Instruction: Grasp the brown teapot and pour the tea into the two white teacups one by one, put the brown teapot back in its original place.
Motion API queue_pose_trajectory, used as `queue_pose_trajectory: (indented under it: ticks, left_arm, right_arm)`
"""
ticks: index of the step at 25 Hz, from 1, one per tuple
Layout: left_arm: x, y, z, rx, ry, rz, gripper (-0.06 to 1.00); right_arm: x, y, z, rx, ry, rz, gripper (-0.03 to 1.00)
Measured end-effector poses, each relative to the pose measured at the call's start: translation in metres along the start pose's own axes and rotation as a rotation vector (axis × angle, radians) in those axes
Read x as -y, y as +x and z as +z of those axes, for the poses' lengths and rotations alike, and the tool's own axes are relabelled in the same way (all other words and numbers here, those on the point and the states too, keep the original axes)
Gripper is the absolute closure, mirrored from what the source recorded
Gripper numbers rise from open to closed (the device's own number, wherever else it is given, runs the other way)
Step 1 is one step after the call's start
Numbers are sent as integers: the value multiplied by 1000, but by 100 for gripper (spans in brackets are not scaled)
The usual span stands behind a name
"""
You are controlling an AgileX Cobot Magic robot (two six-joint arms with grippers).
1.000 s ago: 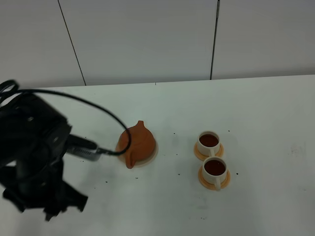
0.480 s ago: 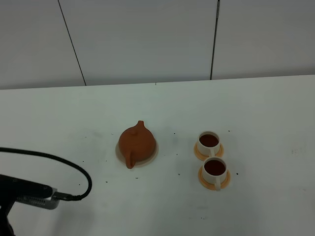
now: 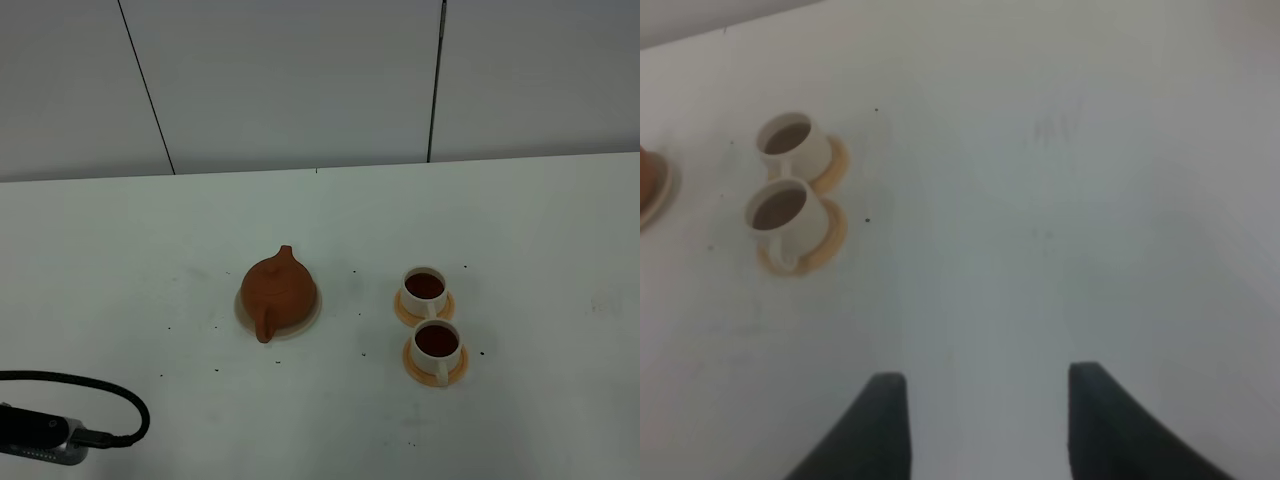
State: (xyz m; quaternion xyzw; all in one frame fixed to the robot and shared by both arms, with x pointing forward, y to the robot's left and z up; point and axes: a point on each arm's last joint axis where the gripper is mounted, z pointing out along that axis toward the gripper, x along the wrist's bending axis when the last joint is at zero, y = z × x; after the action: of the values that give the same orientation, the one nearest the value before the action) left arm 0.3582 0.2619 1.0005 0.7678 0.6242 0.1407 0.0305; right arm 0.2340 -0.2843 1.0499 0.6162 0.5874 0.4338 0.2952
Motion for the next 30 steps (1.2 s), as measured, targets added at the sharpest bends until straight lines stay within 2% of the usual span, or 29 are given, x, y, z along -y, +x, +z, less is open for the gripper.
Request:
queue_pose_trajectory:
  ticks: [7,9,13,15,19,22,30]
  left_arm:
    - [-1,2,-1,3,-29,80,41]
    - [0,7,-2,4,-41,38,41]
    - [8,30,-9,-1,-80,-129,41]
    - [15,42,-14,-17,-116,-229,41]
    - [32,57,-27,-65,-201,-367,41]
    - [45,59,-38,-98,-291,-420,41]
    - [70,54,-59,-136,-491,-443,41]
  right_arm:
    - [0,0,0,0,0,0,61]
    - [0,0,0,0,0,0,61]
    - [0,0,0,0,0,0,61]
    - [0,0,0,-1,0,0,61]
    - [0,0,0,-1,0,0,61]
    - [0,0,0,-1,0,0,61]
    - [0,0,0,-1,0,0,61]
